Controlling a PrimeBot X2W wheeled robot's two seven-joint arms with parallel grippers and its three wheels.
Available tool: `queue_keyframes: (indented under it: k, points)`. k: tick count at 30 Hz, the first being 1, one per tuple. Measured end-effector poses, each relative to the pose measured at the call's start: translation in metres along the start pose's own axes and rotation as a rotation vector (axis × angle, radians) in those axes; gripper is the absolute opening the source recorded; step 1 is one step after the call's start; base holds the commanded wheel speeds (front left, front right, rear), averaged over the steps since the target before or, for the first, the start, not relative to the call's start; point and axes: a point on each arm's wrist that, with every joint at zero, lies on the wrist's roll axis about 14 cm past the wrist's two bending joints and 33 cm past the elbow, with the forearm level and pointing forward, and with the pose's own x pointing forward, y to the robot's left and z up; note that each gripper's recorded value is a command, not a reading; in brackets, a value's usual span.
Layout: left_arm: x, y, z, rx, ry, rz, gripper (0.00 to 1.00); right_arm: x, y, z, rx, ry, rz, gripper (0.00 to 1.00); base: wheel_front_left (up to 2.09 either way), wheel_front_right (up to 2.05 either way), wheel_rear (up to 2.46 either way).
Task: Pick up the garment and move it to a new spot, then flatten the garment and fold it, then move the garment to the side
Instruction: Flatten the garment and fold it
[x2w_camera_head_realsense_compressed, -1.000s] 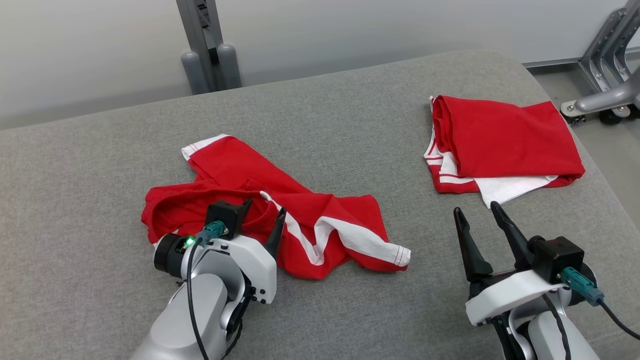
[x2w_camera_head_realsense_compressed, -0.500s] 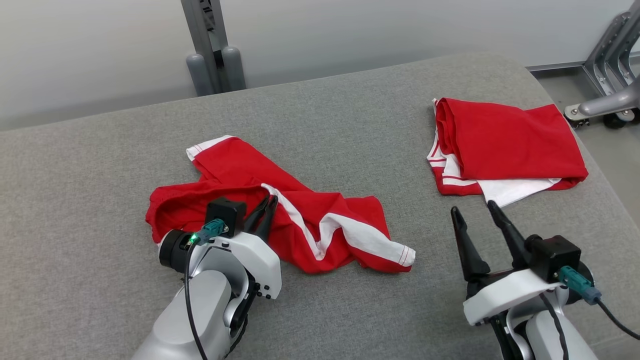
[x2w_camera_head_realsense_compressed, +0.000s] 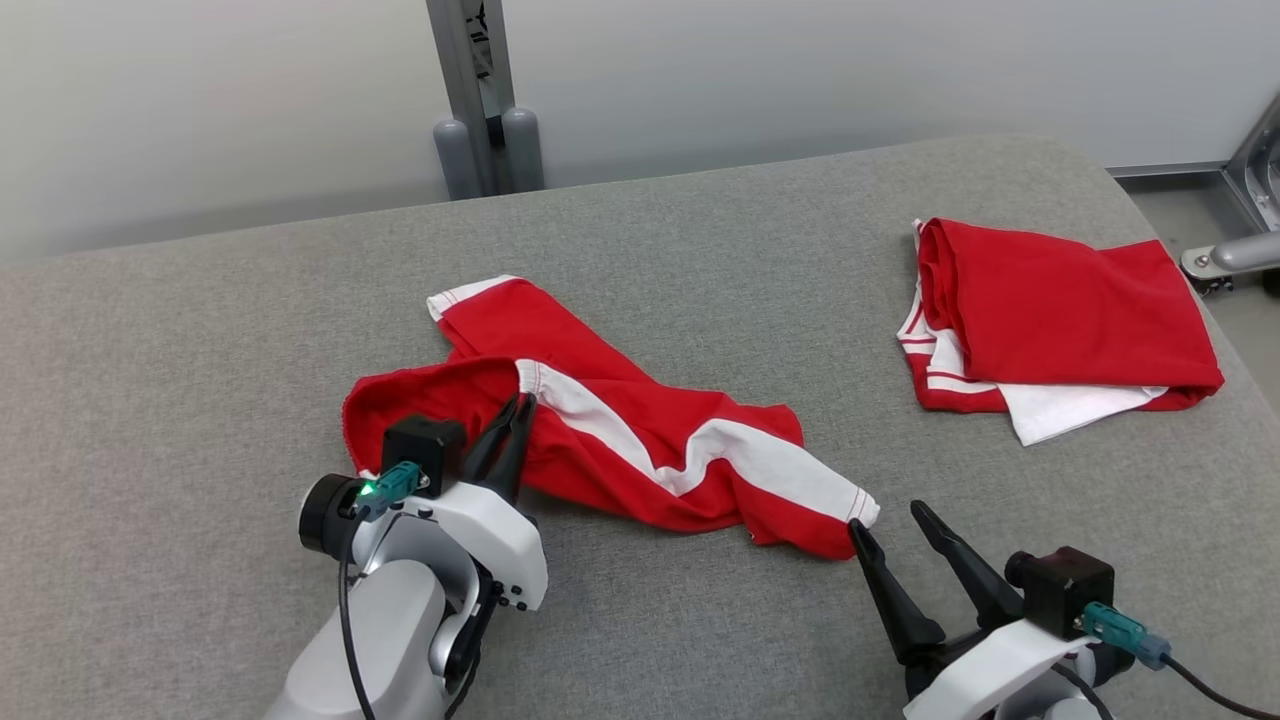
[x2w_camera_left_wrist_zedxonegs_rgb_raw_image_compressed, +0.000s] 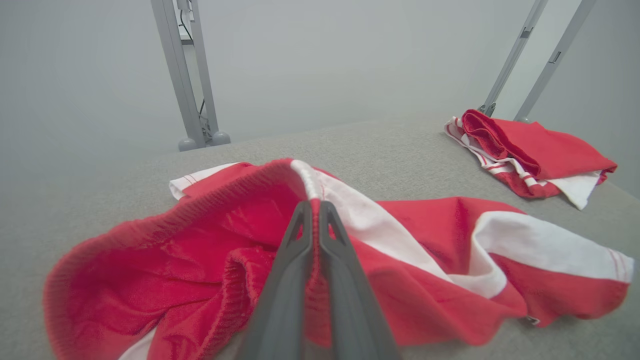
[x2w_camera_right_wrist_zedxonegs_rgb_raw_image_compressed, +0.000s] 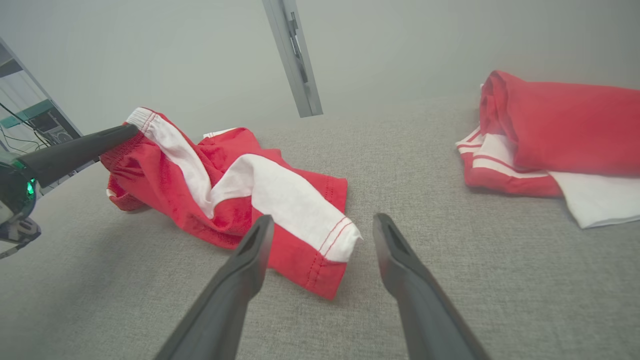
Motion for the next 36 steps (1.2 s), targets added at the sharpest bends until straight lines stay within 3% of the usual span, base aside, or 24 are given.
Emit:
queue_keyframes:
  k: [19,36]
  points:
    - [-0.011,0.016,-0.009,-0.012,0.018,0.039,0.0,0.023,-0.027,-0.023,0.023,0.108,-0.052,1.0,0.0,0.0,0.0]
    - [-0.013,0.023,-0.012,-0.004,0.03,0.054,0.0,0.026,-0.018,-0.052,-0.023,0.22,-0.012,1.0,0.0,0.0,0.0]
